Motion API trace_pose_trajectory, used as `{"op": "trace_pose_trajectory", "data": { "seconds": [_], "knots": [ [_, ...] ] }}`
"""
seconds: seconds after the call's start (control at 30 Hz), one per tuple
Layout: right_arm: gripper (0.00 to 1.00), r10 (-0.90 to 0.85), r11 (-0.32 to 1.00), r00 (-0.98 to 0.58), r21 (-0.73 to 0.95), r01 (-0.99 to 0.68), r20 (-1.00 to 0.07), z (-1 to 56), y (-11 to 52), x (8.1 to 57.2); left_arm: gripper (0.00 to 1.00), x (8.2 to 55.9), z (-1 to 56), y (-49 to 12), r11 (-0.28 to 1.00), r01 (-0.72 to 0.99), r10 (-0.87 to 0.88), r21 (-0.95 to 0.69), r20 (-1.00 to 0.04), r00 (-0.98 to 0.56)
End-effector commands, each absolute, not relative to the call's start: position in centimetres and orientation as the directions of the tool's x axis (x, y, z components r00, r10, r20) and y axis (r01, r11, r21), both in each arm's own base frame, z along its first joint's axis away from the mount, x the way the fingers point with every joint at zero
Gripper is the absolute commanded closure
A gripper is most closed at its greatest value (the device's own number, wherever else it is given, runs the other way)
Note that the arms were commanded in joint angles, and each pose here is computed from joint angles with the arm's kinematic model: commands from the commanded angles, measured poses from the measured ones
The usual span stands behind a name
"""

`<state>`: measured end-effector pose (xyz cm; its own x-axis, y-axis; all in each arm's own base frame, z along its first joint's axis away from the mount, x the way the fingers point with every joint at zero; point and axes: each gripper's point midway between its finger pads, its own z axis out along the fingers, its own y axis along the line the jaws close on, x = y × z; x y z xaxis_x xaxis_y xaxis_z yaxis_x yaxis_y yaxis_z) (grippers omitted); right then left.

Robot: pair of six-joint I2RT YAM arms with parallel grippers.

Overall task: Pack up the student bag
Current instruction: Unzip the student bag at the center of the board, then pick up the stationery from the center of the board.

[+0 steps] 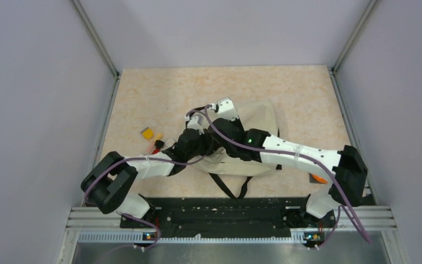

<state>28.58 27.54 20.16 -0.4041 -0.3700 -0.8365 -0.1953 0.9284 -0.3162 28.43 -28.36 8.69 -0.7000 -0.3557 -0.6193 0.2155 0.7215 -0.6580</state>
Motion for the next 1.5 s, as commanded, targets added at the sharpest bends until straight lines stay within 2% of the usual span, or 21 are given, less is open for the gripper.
{"op": "trace_pose_trajectory", "data": {
  "seconds": [0.0, 0.1, 0.2, 0.23, 0.33, 0.43, 0.57, 0.73, 0.9, 0.97, 1.1, 1.47],
  "knots": [
    [1.0, -0.213, 0.966, -0.296, -0.154, -0.21, -0.931, 26.6, 27.9, 28.2, 0.91, 28.9, 8.7, -28.8, 0.734, 0.25, -0.323, -0.631, -0.649, -0.689],
    [1.0, -0.204, 0.965, -0.297, -0.142, -0.218, -0.933, 26.6, 28.0, 28.1, 0.89, 28.9, 9.7, -29.2, 0.719, 0.296, -0.31, -0.629, -0.67, -0.674],
    [1.0, -0.207, 0.964, -0.298, -0.143, -0.224, -0.932, 26.3, 28.0, 28.0, 0.79, 28.7, 11.7, -29.3, 0.706, 0.37, -0.28, -0.605, -0.717, -0.638],
    [1.0, -0.205, 0.964, -0.299, -0.14, -0.225, -0.932, 26.2, 28.0, 28.0, 0.73, 28.4, 12.9, -29.5, 0.693, 0.419, -0.258, -0.587, -0.744, -0.617],
    [1.0, -0.206, 0.963, -0.297, -0.139, -0.232, -0.932, 26.1, 28.2, 28.0, 0.45, 28.3, 14.5, -28.0, 0.748, 0.455, -0.174, -0.484, -0.804, -0.569],
    [1.0, -0.198, 0.962, -0.296, -0.128, -0.24, -0.934, 26.1, 28.3, 27.9, 0.32, 28.5, 16.3, -24.9, 0.824, 0.416, -0.148, -0.385, -0.855, -0.497],
    [1.0, -0.178, 0.962, -0.292, -0.104, -0.253, -0.94, 26.1, 28.2, 27.9, 0.28, 28.4, 18.1, -19.7, 0.914, 0.277, -0.163, -0.295, -0.895, -0.415],
    [1.0, -0.157, 0.961, -0.292, -0.077, -0.267, -0.944, 26.0, 27.9, 27.7, 0.25, 28.1, 16.7, -12.4, 0.975, 0.041, -0.176, -0.22, -0.867, -0.467],
    [1.0, -0.136, 0.952, -0.287, -0.045, -0.303, -0.948, 25.9, 27.8, 27.4, 0.25, 27.2, 12.2, -4.5, 0.951, -0.284, -0.268, -0.123, -0.786, -0.558],
    [1.0, -0.132, 0.948, -0.281, -0.039, -0.315, -0.951, 26.1, 27.7, 27.3, 0.26, 27.1, 11.0, -2.7, 0.923, -0.362, -0.332, -0.133, -0.752, -0.57],
    [1.0, -0.12, 0.942, -0.269, -0.024, -0.335, -0.956, 26.5, 27.3, 27.4, 0.27, 27.1, 10.4, -1.0, 0.901, -0.421, -0.35, -0.103, -0.747, -0.565],
    [1.0, -0.094, 0.927, -0.276, 0.017, -0.375, -0.956, 26.4, 27.1, 27.9, 0.29, 28.2, 8.3, -0.8, 0.911, -0.41, -0.322, -0.037, -0.685, -0.654]
  ]
}}
